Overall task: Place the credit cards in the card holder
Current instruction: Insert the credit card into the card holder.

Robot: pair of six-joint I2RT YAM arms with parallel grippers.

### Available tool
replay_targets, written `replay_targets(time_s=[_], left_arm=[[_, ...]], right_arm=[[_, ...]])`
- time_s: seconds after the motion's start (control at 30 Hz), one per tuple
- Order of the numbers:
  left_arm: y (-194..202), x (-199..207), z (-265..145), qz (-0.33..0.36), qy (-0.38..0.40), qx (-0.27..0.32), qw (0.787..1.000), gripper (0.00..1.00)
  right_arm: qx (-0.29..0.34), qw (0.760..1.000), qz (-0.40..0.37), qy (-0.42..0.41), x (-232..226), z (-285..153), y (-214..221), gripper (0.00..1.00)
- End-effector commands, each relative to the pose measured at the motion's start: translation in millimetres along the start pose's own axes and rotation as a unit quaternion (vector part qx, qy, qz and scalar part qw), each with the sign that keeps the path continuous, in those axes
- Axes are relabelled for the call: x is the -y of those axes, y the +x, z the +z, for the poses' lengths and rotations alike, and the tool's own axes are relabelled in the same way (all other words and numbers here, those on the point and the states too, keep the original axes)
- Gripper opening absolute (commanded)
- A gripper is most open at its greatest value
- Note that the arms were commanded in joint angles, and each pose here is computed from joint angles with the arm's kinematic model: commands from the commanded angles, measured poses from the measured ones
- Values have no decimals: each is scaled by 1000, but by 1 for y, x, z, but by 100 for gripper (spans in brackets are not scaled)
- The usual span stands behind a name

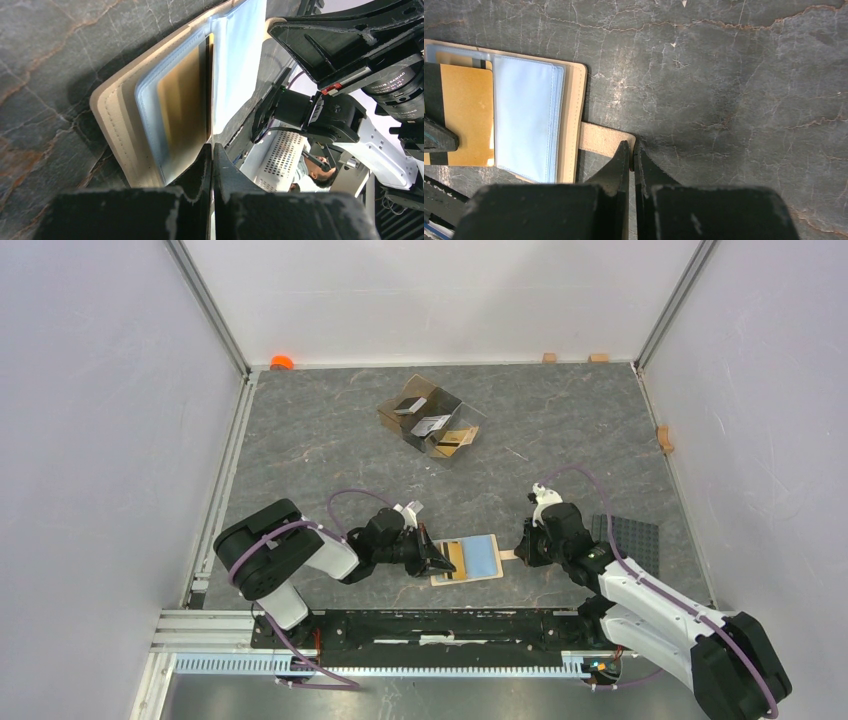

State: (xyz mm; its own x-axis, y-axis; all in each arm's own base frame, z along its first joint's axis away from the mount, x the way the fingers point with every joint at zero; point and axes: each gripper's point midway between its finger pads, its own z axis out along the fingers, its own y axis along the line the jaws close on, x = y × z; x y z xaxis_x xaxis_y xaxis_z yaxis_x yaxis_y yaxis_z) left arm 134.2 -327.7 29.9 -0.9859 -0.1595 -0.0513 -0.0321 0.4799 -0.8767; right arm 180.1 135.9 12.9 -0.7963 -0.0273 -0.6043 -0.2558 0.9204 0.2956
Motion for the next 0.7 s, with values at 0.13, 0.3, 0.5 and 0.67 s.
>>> replay_targets(time_s=[0.13, 0.3, 0.5, 0.67], left_arm=[[-5, 15, 4, 6, 25, -6, 1000, 2], [-4, 12, 5, 6, 23, -8, 1000, 2], [-5, 8, 8, 6, 21, -7, 1000, 2], [-6, 6, 11, 6, 23, -8, 1000, 2]], right_arm=[[5, 1000, -7, 8, 1, 0, -7, 0], [3, 1000, -8, 10, 2, 0, -5, 0], [3, 1000, -7, 12, 3, 0, -5, 0], [1, 1000, -7, 12, 3, 0, -4, 0]])
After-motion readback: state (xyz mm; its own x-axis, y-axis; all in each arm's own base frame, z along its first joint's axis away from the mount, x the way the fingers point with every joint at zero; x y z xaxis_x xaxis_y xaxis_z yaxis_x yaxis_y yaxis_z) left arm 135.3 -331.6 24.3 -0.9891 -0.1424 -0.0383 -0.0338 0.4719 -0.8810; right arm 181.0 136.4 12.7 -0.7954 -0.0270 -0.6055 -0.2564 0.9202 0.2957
